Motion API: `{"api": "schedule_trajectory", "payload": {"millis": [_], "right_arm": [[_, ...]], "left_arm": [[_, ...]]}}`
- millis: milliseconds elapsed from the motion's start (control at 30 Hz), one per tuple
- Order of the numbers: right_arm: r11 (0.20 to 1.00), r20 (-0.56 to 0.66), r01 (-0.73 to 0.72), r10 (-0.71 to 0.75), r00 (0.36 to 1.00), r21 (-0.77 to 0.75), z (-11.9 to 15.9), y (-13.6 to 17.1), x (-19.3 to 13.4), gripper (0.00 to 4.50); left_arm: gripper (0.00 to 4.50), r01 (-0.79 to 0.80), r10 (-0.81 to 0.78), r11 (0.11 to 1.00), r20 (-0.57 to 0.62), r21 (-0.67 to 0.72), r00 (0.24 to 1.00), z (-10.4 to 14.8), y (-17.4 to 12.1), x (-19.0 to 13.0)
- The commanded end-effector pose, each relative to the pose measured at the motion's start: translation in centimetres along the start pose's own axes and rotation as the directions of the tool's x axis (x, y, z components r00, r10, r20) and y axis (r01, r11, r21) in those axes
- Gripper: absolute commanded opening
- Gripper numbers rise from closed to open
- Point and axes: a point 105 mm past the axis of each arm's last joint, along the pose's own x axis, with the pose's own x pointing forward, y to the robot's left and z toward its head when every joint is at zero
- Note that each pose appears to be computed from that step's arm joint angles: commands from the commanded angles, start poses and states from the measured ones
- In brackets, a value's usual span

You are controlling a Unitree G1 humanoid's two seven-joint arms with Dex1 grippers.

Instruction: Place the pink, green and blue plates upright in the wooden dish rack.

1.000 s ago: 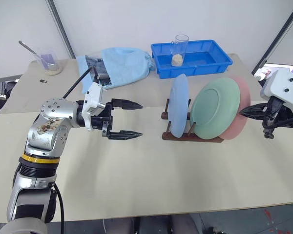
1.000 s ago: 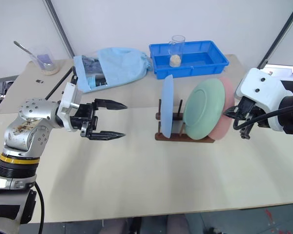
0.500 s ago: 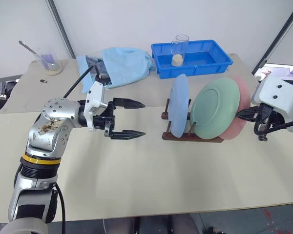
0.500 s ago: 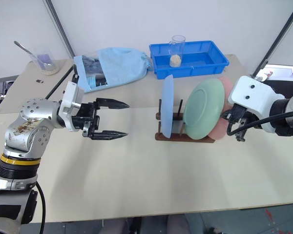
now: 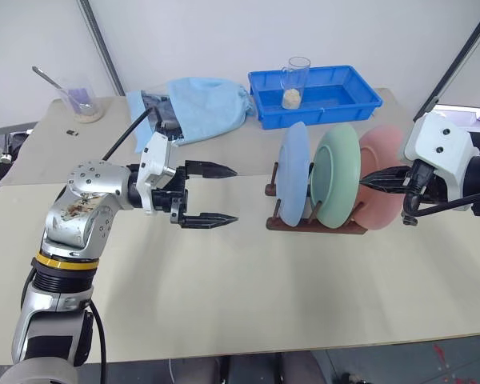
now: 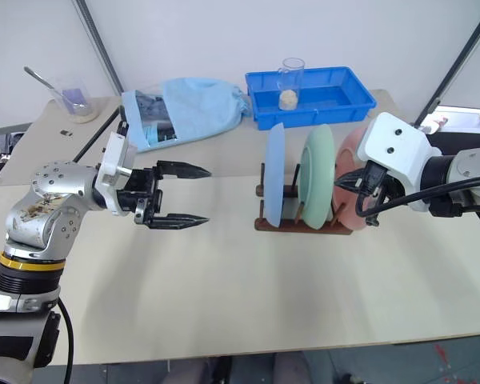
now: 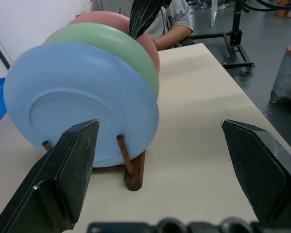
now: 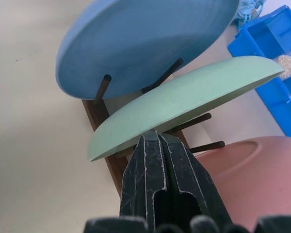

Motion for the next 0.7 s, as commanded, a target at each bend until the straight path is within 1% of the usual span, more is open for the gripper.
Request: {"api": "schedule_trajectory", "payload": {"millis": [33,100,133,167,233,300,367,433,467,600,700], "right_arm": [[0.996,0.065,0.093,-0.093,0.994,0.008,1.4,-1.9,-2.2,0.04],[0.997,0.085,0.068,-0.071,0.994,0.033,1.7,-1.9,-3.1,0.63],[0.998,0.087,0.047,-0.051,0.995,0.042,1.7,-1.8,-3.6,0.91],[0.999,0.085,0.028,-0.031,0.996,0.045,1.6,-1.6,-4.0,1.28],[0.998,0.077,-0.016,0.011,0.997,0.054,1.4,-1.5,-5.1,1.92],[0.998,0.047,-0.039,0.037,0.998,0.045,0.9,-1.8,-6.2,2.66],[0.998,-0.027,-0.066,0.066,0.997,0.017,-0.2,-2.2,-7.6,3.30],[0.997,-0.075,-0.080,0.079,0.994,-0.014,-0.9,-2.7,-8.5,4.03],[0.995,-0.094,-0.095,0.093,0.991,-0.023,-1.3,-2.7,-8.8,4.29],[0.988,-0.132,-0.149,0.142,0.981,-0.041,-2.3,-2.6,-9.2,4.29],[0.986,-0.152,-0.155,0.144,0.978,-0.063,-3.0,-2.8,-8.8,4.29]], "left_arm": [[4.34,-0.066,0.069,0.997,-0.117,0.027,0.991,-0.8,0.9,-1.7],[4.34,-0.120,0.129,0.991,-0.183,0.058,0.975,-1.4,1.5,-3.1],[4.42,-0.143,0.155,0.987,-0.207,0.069,0.966,-1.5,1.7,-3.8],[4.50,-0.158,0.172,0.984,-0.232,0.077,0.957,-1.7,1.8,-4.4],[4.50,-0.192,0.211,0.977,-0.280,0.093,0.937,-1.9,1.8,-5.8],[4.50,-0.222,0.242,0.970,-0.318,0.099,0.917,-1.9,1.5,-7.1],[4.50,-0.258,0.274,0.962,-0.376,0.094,0.885,-2.0,1.0,-9.0],[4.50,-0.301,0.302,0.951,-0.456,0.076,0.837,-2.6,0.7,-10.4],[4.50,-0.313,0.314,0.946,-0.481,0.085,0.819,-2.7,0.6,-10.9],[4.50,-0.327,0.327,0.940,-0.525,0.096,0.786,-3.0,-0.1,-11.9],[4.50,-0.353,0.341,0.932,-0.525,0.082,0.780,-2.9,-0.2,-12.2]]}}
